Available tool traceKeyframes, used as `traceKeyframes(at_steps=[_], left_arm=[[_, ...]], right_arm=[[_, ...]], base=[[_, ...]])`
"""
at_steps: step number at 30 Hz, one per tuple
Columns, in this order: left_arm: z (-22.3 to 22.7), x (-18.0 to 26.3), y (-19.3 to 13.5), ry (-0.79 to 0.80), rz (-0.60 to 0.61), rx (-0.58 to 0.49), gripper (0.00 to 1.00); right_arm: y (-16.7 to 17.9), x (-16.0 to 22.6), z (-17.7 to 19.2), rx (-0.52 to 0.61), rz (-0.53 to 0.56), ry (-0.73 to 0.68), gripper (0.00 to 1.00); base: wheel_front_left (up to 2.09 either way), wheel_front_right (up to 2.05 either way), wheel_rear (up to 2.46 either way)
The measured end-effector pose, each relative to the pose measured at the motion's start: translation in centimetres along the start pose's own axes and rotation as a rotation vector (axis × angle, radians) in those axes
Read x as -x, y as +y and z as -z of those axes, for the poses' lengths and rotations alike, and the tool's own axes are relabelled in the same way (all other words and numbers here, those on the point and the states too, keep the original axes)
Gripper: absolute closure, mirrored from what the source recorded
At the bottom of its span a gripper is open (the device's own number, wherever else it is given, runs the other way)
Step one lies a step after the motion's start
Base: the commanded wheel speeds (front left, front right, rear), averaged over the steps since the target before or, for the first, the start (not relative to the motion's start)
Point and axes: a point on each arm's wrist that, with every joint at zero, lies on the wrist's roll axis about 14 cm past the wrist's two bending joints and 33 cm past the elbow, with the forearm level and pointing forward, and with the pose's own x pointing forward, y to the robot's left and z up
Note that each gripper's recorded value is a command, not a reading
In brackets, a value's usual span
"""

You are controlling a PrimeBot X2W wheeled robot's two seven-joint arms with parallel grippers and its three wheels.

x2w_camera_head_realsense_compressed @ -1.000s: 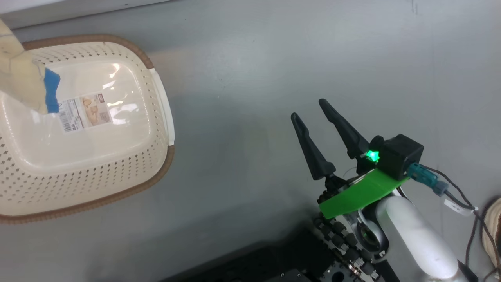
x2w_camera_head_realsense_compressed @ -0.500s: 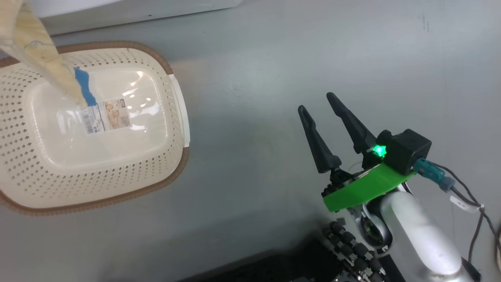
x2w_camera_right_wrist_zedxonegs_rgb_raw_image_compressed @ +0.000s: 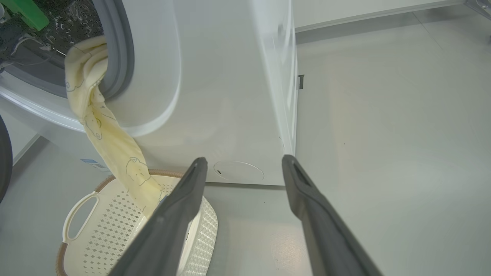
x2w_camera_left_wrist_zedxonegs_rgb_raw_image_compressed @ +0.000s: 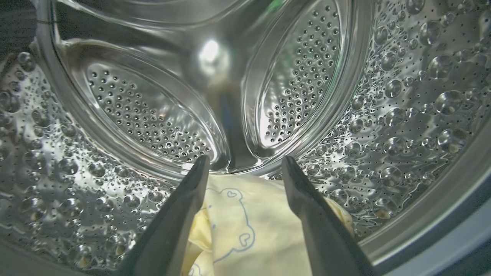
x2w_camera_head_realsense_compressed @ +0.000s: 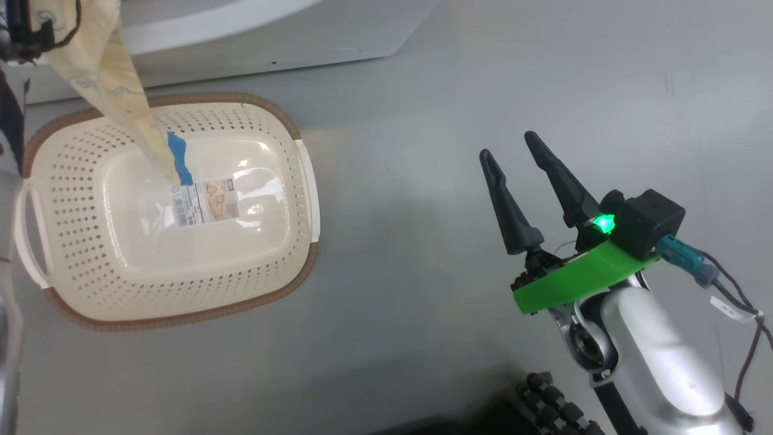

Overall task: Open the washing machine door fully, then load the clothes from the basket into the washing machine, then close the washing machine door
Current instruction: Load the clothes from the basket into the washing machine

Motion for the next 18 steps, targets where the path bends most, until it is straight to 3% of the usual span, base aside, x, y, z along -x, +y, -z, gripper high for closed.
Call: traceKeyframes(at_steps=[9,18], left_arm=[[-2.0,5.3,0.0,-0.010,-0.055,0.080,0.00],[-3.8,10.1,0.3,-0.057,-0.096,0.097,0.00]], right_arm=[[1.2,0.6,-3.5,0.027,-0.029,-0.085,0.00],[2.3,1.8,-4.2,0.023,-0.049,-0.099,0.00]], base=[[0.00,0.00,0.00],[0.00,0.00,0.00]])
